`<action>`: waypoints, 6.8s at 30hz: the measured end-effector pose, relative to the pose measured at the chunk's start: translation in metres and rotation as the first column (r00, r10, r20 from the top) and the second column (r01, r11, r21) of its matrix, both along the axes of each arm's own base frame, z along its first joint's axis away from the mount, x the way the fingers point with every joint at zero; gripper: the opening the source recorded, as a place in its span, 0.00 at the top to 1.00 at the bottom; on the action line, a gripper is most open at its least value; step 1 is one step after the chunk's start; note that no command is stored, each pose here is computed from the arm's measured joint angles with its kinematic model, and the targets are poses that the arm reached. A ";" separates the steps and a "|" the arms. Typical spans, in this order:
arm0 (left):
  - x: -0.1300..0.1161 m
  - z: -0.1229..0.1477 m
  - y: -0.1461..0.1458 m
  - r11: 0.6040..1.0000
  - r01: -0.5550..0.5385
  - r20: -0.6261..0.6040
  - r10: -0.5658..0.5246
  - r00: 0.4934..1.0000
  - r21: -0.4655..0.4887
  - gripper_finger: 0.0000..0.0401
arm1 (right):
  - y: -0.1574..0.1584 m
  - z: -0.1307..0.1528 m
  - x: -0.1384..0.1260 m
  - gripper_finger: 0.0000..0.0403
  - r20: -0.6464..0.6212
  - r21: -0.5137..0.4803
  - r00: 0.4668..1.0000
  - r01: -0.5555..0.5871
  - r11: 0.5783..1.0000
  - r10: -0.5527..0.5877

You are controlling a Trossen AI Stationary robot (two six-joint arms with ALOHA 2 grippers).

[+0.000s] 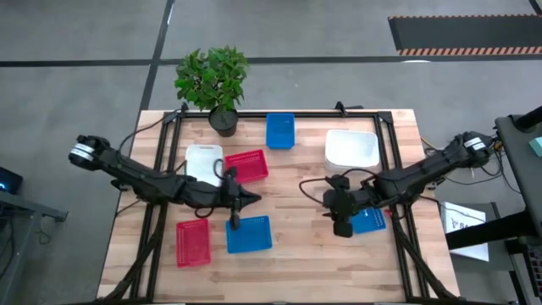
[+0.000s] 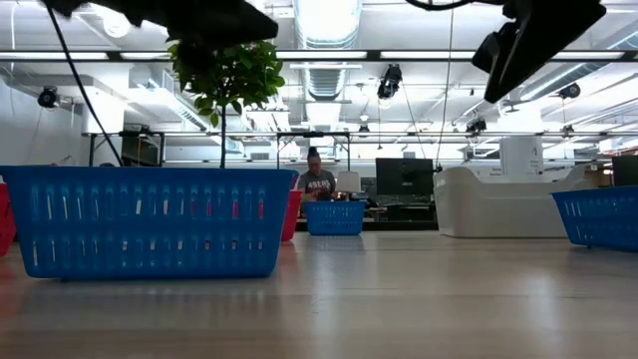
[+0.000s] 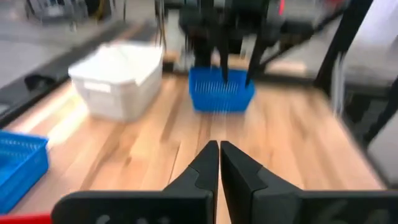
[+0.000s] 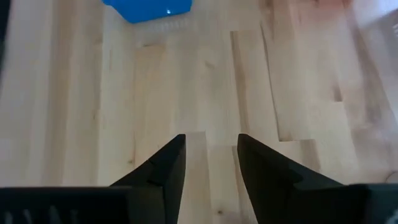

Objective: Stack baskets by color
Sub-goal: Stack the bottom left blue bin on the top blue bin

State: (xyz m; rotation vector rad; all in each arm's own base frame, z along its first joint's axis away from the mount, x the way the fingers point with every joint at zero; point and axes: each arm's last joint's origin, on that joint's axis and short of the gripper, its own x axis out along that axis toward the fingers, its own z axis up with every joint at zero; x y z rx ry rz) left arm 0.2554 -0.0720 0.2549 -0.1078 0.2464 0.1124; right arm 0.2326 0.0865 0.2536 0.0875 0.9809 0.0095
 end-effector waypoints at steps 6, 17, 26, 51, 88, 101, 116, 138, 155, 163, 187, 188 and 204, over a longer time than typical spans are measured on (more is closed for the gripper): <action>0.008 0.007 -0.006 0.996 0.080 -0.346 -0.062 0.936 0.040 1.00 | 0.004 -0.005 0.002 0.67 -0.012 -0.027 1.000 -0.003 1.000 0.002; 0.016 -0.026 -0.013 0.971 0.240 -0.642 -0.182 0.745 0.004 0.98 | 0.004 -0.007 0.002 0.67 -0.012 -0.028 1.000 0.000 1.000 -0.001; 0.031 -0.054 -0.018 0.955 0.295 -0.711 -0.181 0.679 0.039 0.67 | 0.005 -0.008 0.002 0.67 -0.009 -0.026 1.000 0.001 1.000 -0.001; 0.036 -0.067 -0.018 0.957 0.288 -0.716 -0.179 0.675 0.032 0.87 | 0.007 -0.011 0.001 0.67 -0.013 -0.018 1.000 0.000 1.000 0.000; 0.074 0.006 0.105 0.511 -0.808 -0.020 0.841 0.540 -0.293 1.00 | 0.014 0.028 -0.061 0.81 0.123 -0.259 0.987 -0.068 0.963 0.103; 0.107 -0.039 0.129 0.383 -0.883 0.058 0.922 0.383 -0.269 1.00 | 0.002 0.039 -0.077 0.88 0.213 -0.250 0.974 -0.018 0.968 0.073; 0.121 -0.059 0.142 0.400 -0.907 0.099 0.916 0.389 -0.133 1.00 | 0.002 0.035 -0.075 0.88 0.209 -0.284 0.975 -0.013 0.959 0.075; 0.117 -0.062 0.159 0.384 -0.913 0.084 0.923 0.376 -0.140 1.00 | 0.003 0.036 -0.074 0.88 0.230 -0.258 0.972 0.007 0.966 0.054; 0.116 -0.063 0.164 0.395 -0.907 0.074 0.919 0.388 -0.147 1.00 | 0.003 0.036 -0.074 0.88 0.229 -0.259 0.972 0.006 0.966 0.055; 0.116 -0.063 0.165 0.392 -0.906 0.075 0.920 0.385 -0.157 0.91 | 0.003 0.036 -0.074 0.88 0.229 -0.260 0.972 0.006 0.966 0.056; 0.108 -0.007 0.111 0.601 -0.799 0.130 0.790 0.599 0.032 0.83 | 0.004 0.023 -0.070 0.88 0.251 -0.279 0.967 0.022 0.960 0.051; 0.104 0.002 0.102 0.623 -0.779 0.140 0.767 0.626 0.072 0.83 | 0.005 0.024 -0.069 0.88 0.275 -0.284 0.961 0.041 0.958 0.040; 0.024 0.063 0.002 0.793 -0.487 0.211 0.439 0.873 0.366 0.83 | -0.049 0.041 0.026 0.98 0.562 -0.364 0.813 0.078 0.928 0.152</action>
